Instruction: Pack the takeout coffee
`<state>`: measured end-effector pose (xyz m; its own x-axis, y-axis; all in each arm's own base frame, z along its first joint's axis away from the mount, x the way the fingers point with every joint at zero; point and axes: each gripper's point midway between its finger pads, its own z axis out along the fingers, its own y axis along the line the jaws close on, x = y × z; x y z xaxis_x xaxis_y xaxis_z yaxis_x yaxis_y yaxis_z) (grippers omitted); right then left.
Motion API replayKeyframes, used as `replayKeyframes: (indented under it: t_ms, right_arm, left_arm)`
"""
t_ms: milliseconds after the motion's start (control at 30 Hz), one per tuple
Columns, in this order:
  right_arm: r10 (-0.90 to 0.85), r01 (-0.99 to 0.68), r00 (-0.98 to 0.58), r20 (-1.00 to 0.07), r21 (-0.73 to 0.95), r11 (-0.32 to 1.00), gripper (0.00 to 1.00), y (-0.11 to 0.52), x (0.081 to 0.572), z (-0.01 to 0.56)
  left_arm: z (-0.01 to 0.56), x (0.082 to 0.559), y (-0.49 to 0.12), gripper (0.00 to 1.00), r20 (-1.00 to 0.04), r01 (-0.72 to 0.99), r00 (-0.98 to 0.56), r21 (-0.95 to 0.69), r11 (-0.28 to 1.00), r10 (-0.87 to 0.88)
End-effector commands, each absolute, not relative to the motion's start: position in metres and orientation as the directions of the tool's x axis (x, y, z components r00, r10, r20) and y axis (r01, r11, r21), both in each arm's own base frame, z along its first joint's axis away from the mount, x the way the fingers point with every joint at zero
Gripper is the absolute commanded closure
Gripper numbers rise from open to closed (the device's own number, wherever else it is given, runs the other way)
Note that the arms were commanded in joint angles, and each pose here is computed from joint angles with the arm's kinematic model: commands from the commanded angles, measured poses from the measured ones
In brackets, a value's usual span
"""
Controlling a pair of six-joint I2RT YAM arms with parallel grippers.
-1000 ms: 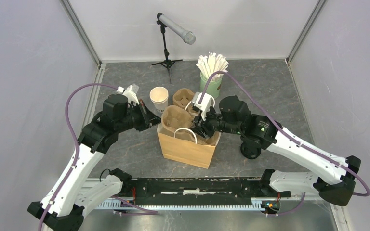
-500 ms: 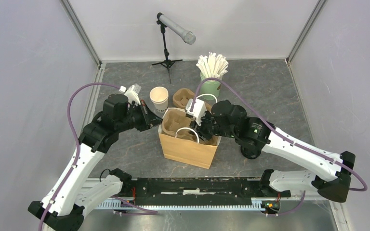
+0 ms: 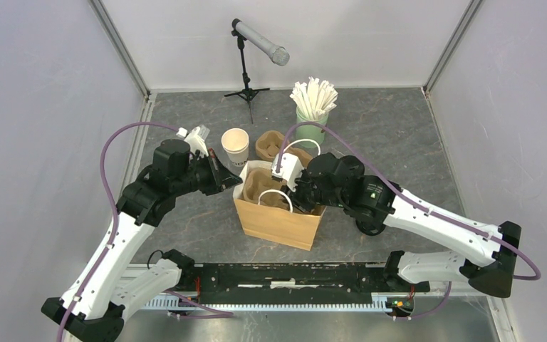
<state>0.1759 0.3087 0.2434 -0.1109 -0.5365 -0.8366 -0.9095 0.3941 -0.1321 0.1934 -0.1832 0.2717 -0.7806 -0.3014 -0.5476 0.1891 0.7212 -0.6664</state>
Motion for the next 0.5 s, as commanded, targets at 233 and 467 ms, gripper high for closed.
replayKeyframes:
  t_ms: [233, 467]
  right_arm:
    - [-0.600, -0.906, -0.111, -0.792, -0.168, 0.388, 0.63, 0.306, 0.176, 0.222]
    - [-0.620, -0.911, -0.123, -0.775, -0.159, 0.380, 0.60, 0.310, 0.177, 0.202]
  left_arm:
    - [0.286, 0.195, -0.187, 0.98, -0.604, 0.275, -0.755, -0.645, 0.713, -0.255]
    - [0.287, 0.190, -0.191, 0.98, -0.606, 0.308, -0.761, -0.653, 0.692, -0.233]
